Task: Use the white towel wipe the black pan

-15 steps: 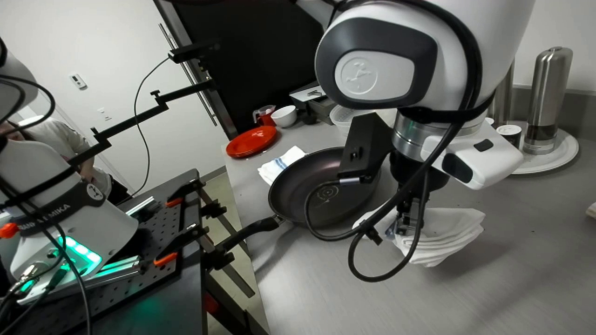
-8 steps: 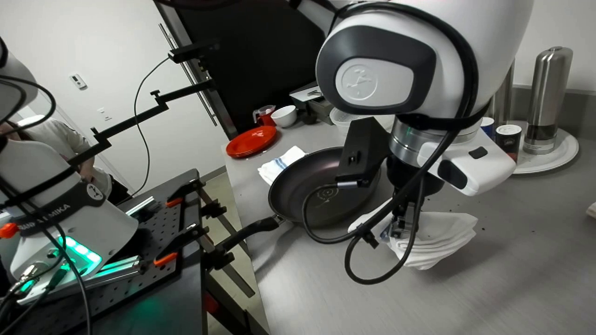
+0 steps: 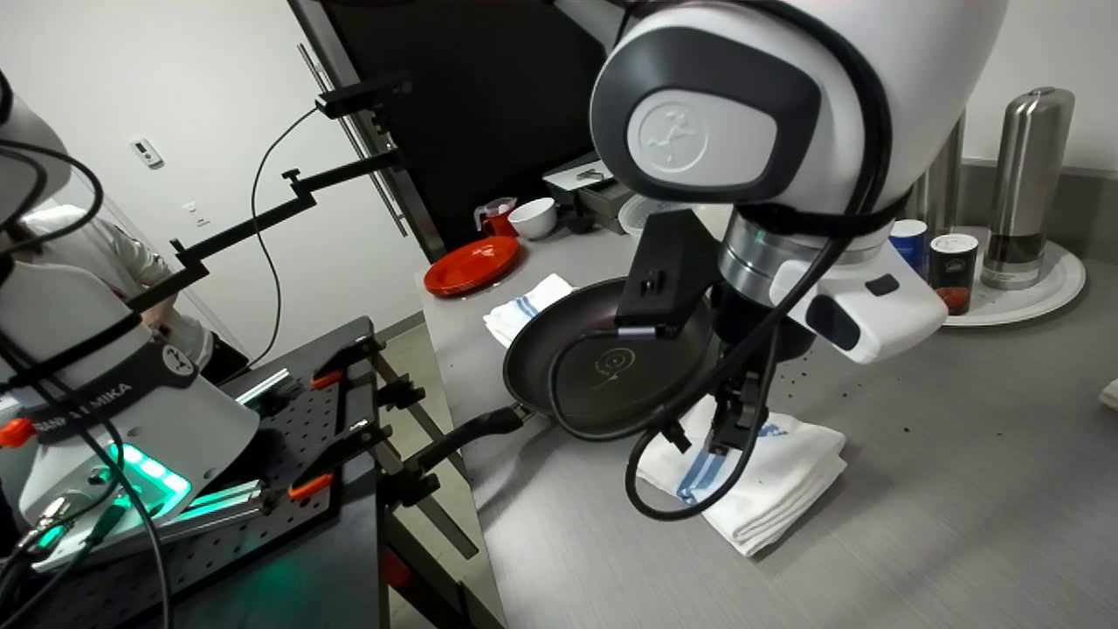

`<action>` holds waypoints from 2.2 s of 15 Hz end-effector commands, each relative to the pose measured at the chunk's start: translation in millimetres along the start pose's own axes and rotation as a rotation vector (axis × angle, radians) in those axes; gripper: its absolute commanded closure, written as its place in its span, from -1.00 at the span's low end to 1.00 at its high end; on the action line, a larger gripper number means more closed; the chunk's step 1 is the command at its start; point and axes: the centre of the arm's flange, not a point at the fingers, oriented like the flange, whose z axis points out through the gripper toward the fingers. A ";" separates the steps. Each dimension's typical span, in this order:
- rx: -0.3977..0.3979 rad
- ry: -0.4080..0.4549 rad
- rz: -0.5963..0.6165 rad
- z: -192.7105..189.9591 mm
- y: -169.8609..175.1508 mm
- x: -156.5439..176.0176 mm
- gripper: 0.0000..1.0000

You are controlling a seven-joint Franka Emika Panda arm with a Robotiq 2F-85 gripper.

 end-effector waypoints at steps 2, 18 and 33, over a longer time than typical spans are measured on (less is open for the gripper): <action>0.037 -0.020 -0.058 -69.7 -13.2 -53.2 -1.00; 0.077 0.227 -0.427 -225.8 -126.8 -310.6 -1.00; 0.067 0.317 -0.493 -184.7 -180.1 -443.3 -1.00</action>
